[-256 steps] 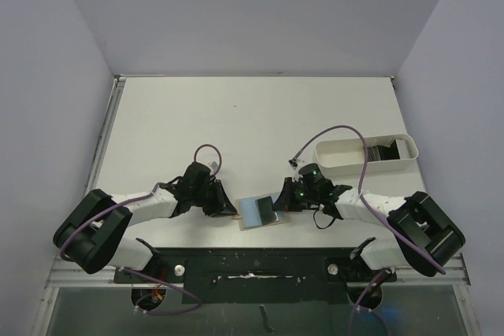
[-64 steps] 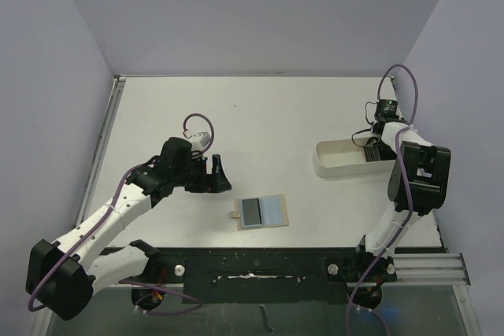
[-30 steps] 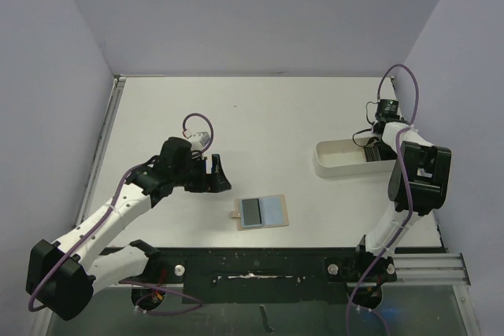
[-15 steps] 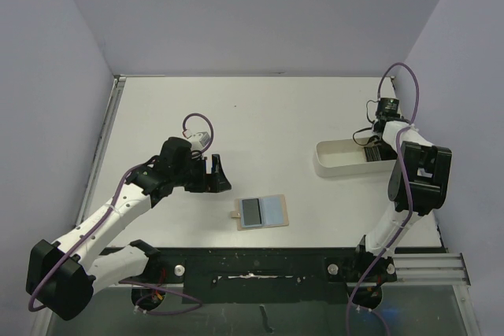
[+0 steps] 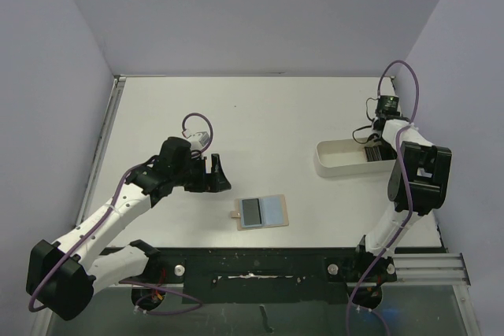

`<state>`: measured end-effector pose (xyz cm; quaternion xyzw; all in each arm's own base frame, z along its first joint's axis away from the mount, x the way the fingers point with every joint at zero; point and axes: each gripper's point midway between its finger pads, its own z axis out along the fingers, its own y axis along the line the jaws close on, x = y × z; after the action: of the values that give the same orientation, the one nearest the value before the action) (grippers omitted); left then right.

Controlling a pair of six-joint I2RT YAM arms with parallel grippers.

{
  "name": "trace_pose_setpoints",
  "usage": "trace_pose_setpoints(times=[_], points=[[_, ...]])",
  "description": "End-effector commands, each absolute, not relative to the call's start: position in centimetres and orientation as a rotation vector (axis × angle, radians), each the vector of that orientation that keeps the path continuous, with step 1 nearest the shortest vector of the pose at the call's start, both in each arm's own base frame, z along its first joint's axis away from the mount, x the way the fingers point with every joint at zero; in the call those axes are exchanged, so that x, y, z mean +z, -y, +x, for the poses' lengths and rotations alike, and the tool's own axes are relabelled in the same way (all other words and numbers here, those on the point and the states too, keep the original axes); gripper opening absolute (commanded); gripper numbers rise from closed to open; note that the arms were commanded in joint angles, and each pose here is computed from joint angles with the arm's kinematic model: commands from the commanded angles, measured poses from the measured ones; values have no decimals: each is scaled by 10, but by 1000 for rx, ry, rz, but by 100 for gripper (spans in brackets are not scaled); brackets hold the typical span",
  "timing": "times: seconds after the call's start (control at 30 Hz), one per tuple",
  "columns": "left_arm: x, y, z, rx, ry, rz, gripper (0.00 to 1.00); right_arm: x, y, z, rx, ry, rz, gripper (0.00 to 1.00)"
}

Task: Put the credit cards into the card holder
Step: Pick up the credit card from the storage box.

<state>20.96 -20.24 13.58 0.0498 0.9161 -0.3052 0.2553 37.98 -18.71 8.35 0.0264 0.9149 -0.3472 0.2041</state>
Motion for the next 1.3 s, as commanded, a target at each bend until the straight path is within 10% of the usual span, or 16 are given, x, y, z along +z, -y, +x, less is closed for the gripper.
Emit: trace_pose_setpoints(times=[0.0,0.27,1.27], points=[[148,207,215,-861,-2426,166,80,132,194,394,-1019,-2414,123,13],[148,207,215,-863,-2422,167,80,130,190,393,-993,-2418,109,0],[149,209,213,-888,-2420,179,80,162,149,379,-760,-2421,158,0]])
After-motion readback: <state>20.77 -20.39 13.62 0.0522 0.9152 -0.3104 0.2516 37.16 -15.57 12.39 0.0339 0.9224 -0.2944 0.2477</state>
